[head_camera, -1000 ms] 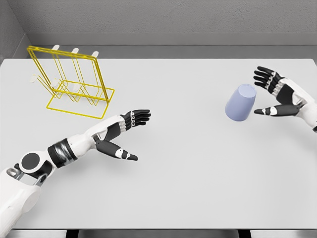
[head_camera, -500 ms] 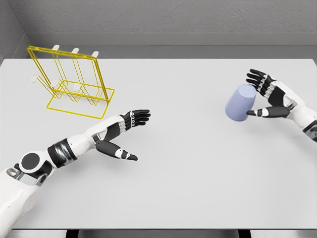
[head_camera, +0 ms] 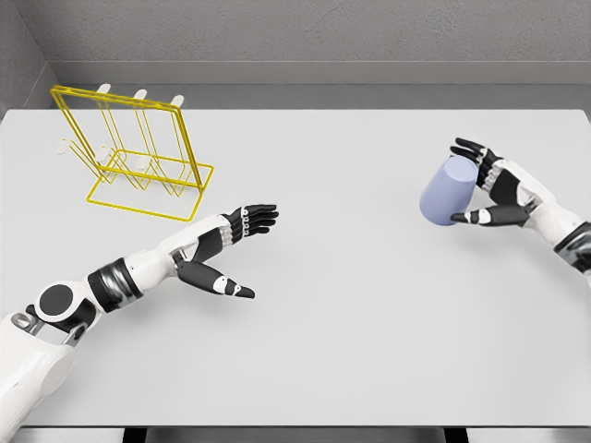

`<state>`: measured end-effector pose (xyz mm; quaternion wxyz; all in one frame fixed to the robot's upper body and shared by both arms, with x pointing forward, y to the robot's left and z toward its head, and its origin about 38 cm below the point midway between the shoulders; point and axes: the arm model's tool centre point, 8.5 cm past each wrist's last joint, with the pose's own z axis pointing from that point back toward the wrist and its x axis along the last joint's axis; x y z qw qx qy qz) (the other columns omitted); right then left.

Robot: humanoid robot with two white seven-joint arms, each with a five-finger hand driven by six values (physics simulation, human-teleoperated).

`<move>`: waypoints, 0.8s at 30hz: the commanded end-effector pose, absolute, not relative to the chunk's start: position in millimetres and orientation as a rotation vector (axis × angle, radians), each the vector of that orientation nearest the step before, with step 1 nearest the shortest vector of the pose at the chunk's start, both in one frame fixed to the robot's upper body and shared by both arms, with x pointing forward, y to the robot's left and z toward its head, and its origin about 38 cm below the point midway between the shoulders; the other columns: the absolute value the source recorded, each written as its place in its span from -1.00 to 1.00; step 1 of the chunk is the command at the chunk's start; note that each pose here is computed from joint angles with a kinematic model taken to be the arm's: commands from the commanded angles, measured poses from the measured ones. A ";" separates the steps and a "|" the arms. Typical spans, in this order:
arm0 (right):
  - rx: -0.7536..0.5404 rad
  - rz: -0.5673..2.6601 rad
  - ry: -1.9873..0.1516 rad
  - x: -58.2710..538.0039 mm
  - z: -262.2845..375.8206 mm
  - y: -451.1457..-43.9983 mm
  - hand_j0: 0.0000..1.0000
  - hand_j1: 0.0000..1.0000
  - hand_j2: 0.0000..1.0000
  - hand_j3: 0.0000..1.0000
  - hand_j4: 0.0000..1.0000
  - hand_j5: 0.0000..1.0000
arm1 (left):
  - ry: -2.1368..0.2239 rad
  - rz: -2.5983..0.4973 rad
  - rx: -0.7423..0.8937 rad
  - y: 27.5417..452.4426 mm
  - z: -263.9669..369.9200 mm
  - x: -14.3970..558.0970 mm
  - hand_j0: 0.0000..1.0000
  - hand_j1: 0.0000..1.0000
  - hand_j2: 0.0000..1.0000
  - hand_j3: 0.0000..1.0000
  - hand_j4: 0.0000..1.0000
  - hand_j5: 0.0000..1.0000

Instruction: Place the cup on the cup holder with both arms

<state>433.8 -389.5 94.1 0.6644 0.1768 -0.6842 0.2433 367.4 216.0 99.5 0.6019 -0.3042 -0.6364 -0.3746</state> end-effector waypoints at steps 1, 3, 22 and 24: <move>0.408 0.538 -1.544 433.7 91.2 -387.3 1.00 1.00 1.00 1.00 1.00 1.00 | -1.475 -0.862 -0.709 216.2 100.0 367.4 1.00 1.00 1.00 1.00 1.00 1.00; 0.409 0.537 -1.543 433.8 90.3 -386.2 1.00 1.00 1.00 1.00 1.00 1.00 | -1.477 -0.863 -0.709 216.2 100.2 367.4 1.00 1.00 1.00 1.00 1.00 1.00; 0.425 0.540 -1.518 434.3 76.8 -373.2 1.00 1.00 1.00 1.00 1.00 1.00 | -1.487 -0.855 -0.704 219.0 97.7 368.8 1.00 1.00 1.00 1.00 1.00 1.00; 0.419 0.538 -1.521 436.4 78.6 -374.9 0.83 0.83 0.83 0.83 0.83 0.83 | -1.487 -0.854 -0.705 218.4 97.7 368.8 1.00 1.00 1.00 1.00 1.00 1.00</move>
